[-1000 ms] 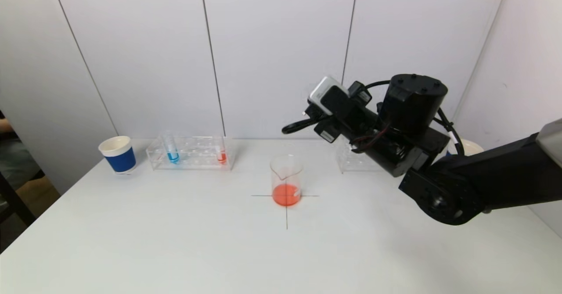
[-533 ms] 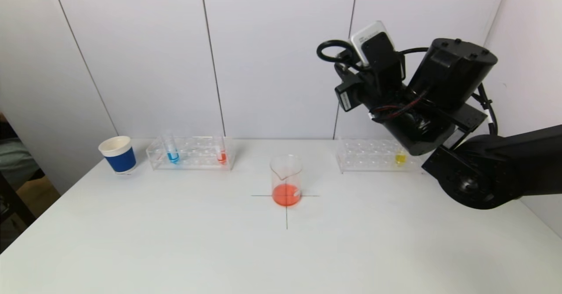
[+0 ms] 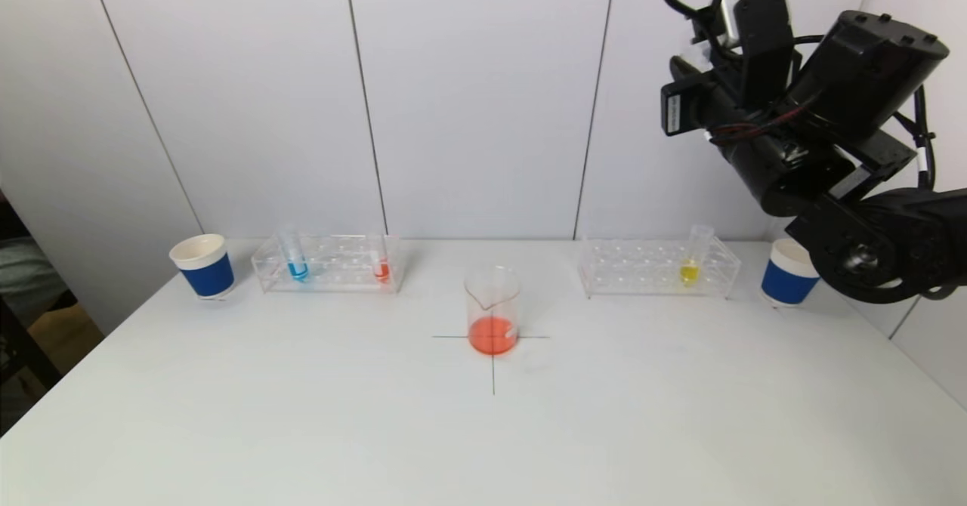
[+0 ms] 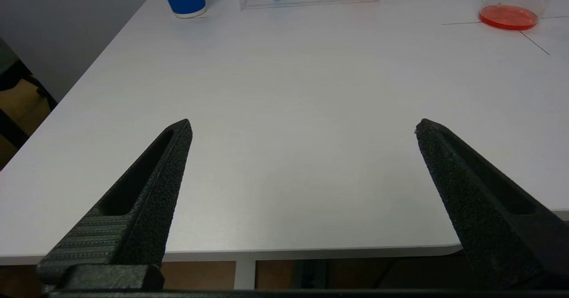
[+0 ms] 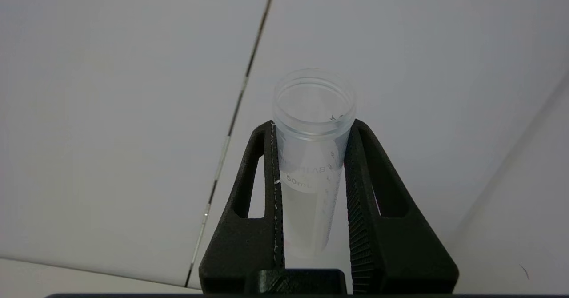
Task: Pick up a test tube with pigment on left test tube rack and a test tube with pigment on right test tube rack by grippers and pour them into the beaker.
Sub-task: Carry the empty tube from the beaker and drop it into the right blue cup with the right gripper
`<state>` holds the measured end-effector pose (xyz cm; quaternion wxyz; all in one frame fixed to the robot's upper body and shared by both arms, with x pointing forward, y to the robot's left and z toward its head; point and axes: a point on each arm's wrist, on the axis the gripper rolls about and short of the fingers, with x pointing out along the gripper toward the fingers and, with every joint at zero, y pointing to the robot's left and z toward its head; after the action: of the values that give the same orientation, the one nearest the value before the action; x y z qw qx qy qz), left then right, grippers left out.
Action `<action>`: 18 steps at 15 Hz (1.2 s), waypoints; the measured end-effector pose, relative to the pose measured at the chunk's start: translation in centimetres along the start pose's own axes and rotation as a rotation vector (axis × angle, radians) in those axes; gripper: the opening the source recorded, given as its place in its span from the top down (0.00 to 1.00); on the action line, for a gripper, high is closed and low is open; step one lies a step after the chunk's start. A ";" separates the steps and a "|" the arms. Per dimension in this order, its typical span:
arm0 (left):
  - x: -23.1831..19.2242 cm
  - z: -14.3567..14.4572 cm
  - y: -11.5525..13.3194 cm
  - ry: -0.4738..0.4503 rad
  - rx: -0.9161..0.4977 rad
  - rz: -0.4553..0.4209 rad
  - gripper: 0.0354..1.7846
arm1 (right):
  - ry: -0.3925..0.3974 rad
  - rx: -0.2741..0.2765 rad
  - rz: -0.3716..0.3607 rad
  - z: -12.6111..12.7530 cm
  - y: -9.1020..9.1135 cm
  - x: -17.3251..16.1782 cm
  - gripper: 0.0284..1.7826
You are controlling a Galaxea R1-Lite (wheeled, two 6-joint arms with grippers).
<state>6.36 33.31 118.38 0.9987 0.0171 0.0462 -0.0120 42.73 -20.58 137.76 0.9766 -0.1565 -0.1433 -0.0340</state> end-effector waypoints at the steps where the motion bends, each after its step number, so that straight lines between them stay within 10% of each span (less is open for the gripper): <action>1: 0.0 0.0 0.0 0.000 0.000 0.000 0.01 | 0.013 0.018 -0.035 -0.1 -1.0 0.4 0.75; 11: 0.0 0.0 0.0 0.000 0.000 0.000 0.01 | 0.246 0.120 -0.274 -2.5 -14.7 1.8 0.75; 18: 0.0 0.0 0.0 0.000 0.000 0.000 0.01 | 0.352 0.217 -0.326 -7.4 -18.5 2.6 0.75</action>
<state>6.36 33.31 118.38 0.9987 0.0171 0.0464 -0.0118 45.15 -40.50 137.26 0.9792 -0.0174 0.0026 -0.2022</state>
